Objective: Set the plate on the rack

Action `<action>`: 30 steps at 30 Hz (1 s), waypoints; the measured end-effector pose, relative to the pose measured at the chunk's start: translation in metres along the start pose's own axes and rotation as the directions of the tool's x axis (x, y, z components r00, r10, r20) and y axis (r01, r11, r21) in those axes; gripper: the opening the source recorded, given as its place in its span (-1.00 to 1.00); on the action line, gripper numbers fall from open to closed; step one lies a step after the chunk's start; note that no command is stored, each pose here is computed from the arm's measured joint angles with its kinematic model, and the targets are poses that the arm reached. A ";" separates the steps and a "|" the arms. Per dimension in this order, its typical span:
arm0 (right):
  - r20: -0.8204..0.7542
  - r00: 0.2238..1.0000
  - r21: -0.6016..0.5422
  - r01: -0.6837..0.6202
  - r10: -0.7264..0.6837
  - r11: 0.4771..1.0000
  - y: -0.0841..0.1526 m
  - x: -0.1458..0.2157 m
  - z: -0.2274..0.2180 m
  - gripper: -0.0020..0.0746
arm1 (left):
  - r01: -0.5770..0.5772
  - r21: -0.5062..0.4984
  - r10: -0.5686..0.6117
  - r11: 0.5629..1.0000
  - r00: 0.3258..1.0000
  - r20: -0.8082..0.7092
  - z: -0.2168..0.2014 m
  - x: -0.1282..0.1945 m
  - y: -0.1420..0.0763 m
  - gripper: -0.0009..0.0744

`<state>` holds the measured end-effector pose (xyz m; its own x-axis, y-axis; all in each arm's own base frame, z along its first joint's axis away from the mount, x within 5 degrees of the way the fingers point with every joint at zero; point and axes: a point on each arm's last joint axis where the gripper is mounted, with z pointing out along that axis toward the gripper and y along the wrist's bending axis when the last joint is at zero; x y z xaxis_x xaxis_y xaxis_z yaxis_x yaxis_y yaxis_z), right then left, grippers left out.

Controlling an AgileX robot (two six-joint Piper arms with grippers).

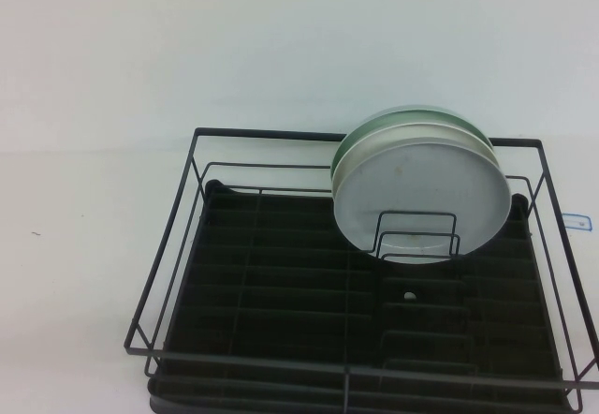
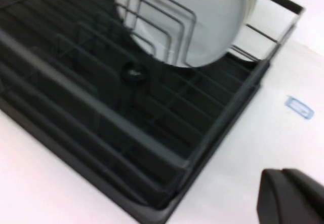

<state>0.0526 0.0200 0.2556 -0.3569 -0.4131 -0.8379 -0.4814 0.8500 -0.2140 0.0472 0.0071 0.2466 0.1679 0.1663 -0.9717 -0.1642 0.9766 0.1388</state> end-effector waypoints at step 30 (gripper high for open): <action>0.158 0.947 0.383 -0.319 0.279 0.867 -0.002 0.055 0.010 -0.90 | -0.002 0.115 0.054 0.993 0.887 -0.459 -0.010 0.075 -0.014 -0.97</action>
<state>0.0421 -0.0009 0.2049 -0.3455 -0.1026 -0.9328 0.0036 0.9939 -0.1106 0.0524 0.0045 0.1695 -0.3066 0.1380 -0.9418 -0.0520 0.9855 0.1613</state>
